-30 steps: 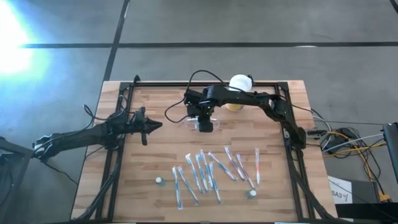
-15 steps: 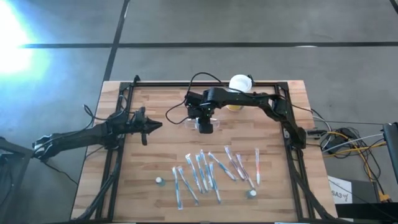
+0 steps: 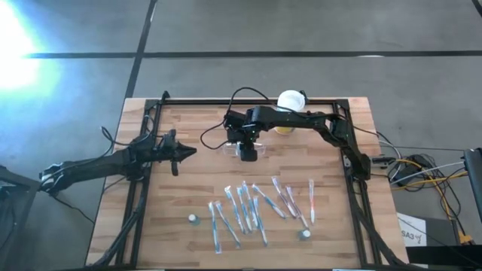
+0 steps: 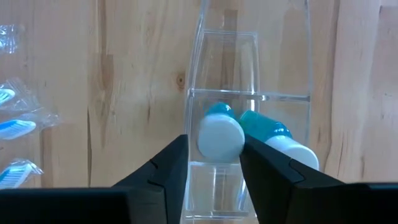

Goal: Pick & Place toothbrushing station
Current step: Put the blue mouthwash bottle into the transparent organizer

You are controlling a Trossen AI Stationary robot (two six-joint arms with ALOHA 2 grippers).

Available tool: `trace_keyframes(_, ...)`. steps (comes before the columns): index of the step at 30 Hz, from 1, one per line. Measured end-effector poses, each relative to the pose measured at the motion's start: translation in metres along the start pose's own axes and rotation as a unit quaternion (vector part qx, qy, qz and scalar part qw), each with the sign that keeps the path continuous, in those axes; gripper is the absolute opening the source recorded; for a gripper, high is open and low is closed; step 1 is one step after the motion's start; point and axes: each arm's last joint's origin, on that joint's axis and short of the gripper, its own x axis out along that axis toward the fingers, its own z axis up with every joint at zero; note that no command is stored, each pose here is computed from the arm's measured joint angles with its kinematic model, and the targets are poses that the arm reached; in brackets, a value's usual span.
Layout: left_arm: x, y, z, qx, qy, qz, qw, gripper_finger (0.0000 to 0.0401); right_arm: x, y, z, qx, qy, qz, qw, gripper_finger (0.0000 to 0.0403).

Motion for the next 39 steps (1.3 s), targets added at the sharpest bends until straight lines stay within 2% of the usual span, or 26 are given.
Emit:
trace_keyframes(11, 0.0, 0.0, 0.0, 0.0, 0.0, 0.0, 1.0, 0.003, -0.011, 0.0, 0.001, 0.0, 0.003, -0.001, 1.0, 0.014)
trace_keyframes(21, 0.0, 0.0, 0.0, 0.0, 0.0, 0.0, 1.0, 0.003, -0.06, 0.002, 0.007, 0.007, 0.002, -0.001, 1.0, 0.0146)
trace_keyframes(26, 0.0, 0.0, -0.001, -0.001, 0.005, 0.001, 1.0, 0.003, -0.106, 0.013, 0.011, -0.01, -0.082, 0.039, 0.996, 0.0134)
trace_keyframes(29, 0.0, 0.0, -0.002, -0.002, 0.01, 0.002, 1.0, 0.003, -0.143, 0.027, 0.01, -0.037, -0.163, 0.051, 0.985, 0.0122)
trace_keyframes(32, 0.0, 0.0, -0.003, -0.003, 0.014, 0.002, 1.0, 0.003, -0.189, 0.039, 0.0, -0.058, -0.253, 0.047, 0.964, 0.0108)
trace_keyframes(36, 0.0, 0.001, -0.004, -0.004, 0.021, 0.003, 1.0, 0.003, -0.245, 0.051, -0.028, -0.053, -0.363, 0.033, 0.93, 0.0085)
trace_keyframes(39, 0.0, 0.001, -0.004, -0.004, 0.021, 0.003, 1.0, 0.003, -0.274, 0.058, -0.056, -0.043, -0.43, 0.027, 0.901, 0.0063)
